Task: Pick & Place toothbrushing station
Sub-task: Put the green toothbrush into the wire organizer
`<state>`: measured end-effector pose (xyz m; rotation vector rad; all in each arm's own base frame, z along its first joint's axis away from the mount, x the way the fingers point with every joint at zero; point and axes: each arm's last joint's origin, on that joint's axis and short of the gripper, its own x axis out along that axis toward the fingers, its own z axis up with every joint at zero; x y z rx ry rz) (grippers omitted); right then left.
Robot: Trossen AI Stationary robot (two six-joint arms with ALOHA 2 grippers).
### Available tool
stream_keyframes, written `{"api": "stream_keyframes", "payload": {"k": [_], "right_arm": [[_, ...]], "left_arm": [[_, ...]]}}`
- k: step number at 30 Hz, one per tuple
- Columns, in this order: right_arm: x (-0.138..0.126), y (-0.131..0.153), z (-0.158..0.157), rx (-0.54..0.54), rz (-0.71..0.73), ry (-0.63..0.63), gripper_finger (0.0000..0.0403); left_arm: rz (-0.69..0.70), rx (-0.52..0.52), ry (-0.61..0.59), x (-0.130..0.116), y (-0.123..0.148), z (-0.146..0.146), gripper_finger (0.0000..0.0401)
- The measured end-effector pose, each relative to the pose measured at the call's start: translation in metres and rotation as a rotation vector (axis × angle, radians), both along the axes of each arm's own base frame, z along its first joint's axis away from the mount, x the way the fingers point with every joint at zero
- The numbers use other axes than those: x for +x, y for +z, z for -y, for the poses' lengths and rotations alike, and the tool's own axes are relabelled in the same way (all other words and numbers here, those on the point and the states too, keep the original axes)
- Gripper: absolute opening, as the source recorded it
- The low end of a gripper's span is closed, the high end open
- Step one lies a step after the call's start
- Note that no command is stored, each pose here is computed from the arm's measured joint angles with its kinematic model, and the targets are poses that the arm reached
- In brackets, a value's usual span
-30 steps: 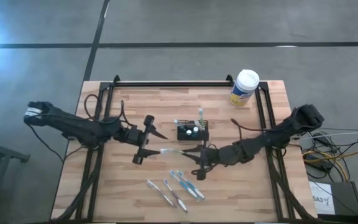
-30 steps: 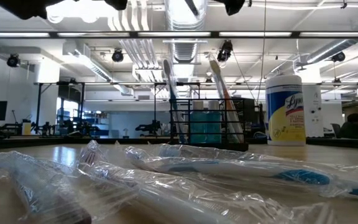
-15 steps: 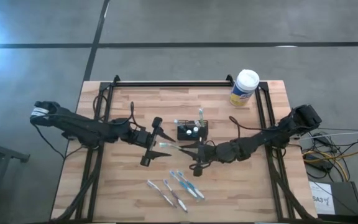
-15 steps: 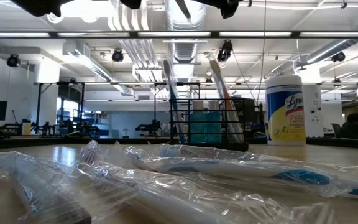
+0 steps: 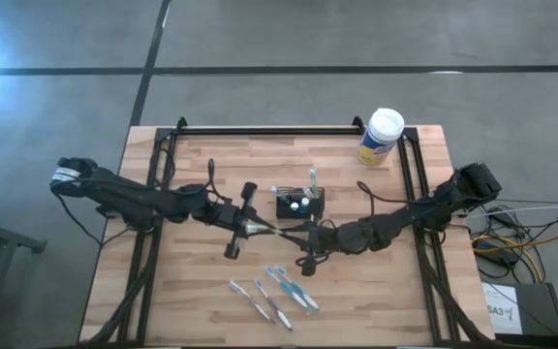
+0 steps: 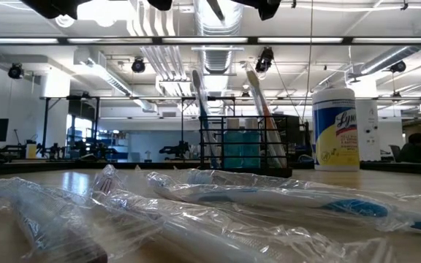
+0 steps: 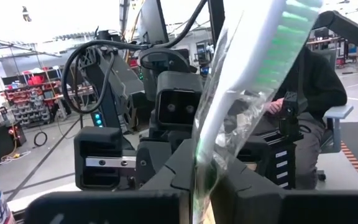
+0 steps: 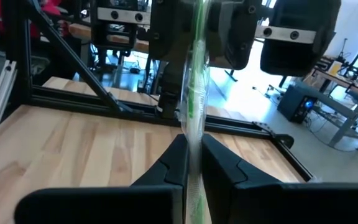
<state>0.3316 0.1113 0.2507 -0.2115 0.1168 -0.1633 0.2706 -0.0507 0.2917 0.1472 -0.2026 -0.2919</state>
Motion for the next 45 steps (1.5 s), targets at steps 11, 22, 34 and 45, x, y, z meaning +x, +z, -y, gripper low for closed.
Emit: {"api": "stream_keyframes", "payload": {"k": [11,22,34,45], "right_arm": [[-0.007,0.011,0.003,0.036,0.011,-0.017,0.0103],[-0.055,0.048,0.006,0.067,-0.051,0.023,0.0110],[-0.132,0.012,0.045,0.121,0.069,0.011,0.0011],[-0.162,-0.026,0.071,0.179,0.233,0.083,0.0008]], "left_arm": [[-0.026,-0.013,0.030,-0.043,0.031,-0.008,0.0024],[-0.135,-0.054,0.229,-0.102,0.014,-0.024,0.0024],[-0.114,-0.124,0.252,-0.101,-0.049,-0.027,0.0024],[-0.177,-0.041,0.303,-0.045,-0.037,-0.038,0.0024]]}}
